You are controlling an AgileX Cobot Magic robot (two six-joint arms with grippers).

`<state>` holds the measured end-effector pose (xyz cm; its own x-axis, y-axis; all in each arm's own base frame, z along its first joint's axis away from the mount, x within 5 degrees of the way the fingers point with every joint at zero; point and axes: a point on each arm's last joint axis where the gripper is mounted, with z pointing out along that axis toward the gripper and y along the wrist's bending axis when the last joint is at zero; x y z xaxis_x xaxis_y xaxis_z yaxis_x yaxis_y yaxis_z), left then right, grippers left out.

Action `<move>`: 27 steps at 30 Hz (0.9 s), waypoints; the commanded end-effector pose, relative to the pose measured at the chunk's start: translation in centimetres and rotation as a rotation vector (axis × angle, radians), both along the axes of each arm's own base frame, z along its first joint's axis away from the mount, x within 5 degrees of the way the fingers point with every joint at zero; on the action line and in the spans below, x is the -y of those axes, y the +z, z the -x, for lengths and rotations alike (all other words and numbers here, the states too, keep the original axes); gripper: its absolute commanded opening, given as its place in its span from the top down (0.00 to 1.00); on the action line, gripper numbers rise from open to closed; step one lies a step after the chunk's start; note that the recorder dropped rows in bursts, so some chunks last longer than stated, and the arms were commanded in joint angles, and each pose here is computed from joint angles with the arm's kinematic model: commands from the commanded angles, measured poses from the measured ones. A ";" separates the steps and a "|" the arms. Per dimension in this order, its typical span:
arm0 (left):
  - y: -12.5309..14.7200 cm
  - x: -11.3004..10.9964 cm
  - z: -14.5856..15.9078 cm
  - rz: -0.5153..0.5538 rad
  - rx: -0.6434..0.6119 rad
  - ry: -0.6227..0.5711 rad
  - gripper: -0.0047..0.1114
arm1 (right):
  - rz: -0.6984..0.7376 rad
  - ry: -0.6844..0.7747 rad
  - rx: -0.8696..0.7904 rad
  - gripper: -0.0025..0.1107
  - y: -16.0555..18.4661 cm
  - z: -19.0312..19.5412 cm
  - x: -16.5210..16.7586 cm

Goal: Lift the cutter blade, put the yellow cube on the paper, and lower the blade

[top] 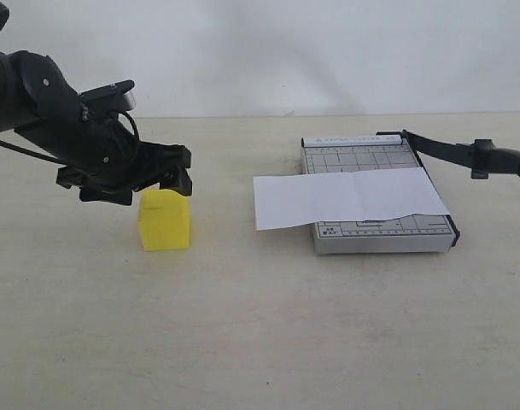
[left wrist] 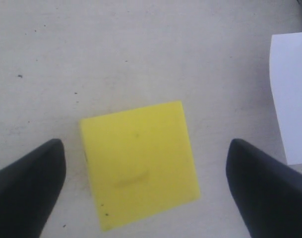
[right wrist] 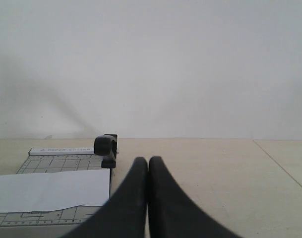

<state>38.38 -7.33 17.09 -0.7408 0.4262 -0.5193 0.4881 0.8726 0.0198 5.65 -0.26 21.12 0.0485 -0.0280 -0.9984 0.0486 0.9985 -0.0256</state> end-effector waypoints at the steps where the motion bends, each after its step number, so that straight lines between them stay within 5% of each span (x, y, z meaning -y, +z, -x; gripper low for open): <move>1: 0.1 0.0 -0.2 -0.009 0.015 -0.006 0.21 | -0.002 0.000 0.010 0.98 -0.1 0.0 0.0; 10: 0.2 0.1 0.6 -0.009 -0.059 -0.043 0.15 | -0.002 0.000 0.010 0.98 -0.1 0.0 0.0; 15: 3.2 0.1 1.5 -0.014 -0.004 -0.093 0.21 | -0.002 0.000 0.010 0.98 -0.1 0.0 0.0; 19: 8.8 1.4 1.8 0.069 0.152 -0.156 0.42 | -0.002 0.000 0.010 0.98 -0.1 0.0 0.0; 22: 13.8 6.4 2.4 0.178 0.324 -0.332 0.68 | -0.002 0.000 0.010 0.98 -0.1 0.0 0.0; 24: 13.7 9.5 2.4 0.165 0.372 -0.409 0.89 | -0.002 0.000 0.010 0.98 -0.1 0.0 0.0; 27: 11.2 13.6 2.6 0.163 0.343 -0.481 0.92 | -0.002 0.000 0.010 0.98 -0.1 0.0 0.0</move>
<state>35.72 -18.71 29.75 -0.2840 0.5484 -0.7865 0.7984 0.5895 0.1227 5.66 -0.26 21.06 0.0467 -0.0279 -0.9985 0.0485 0.9985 -0.0256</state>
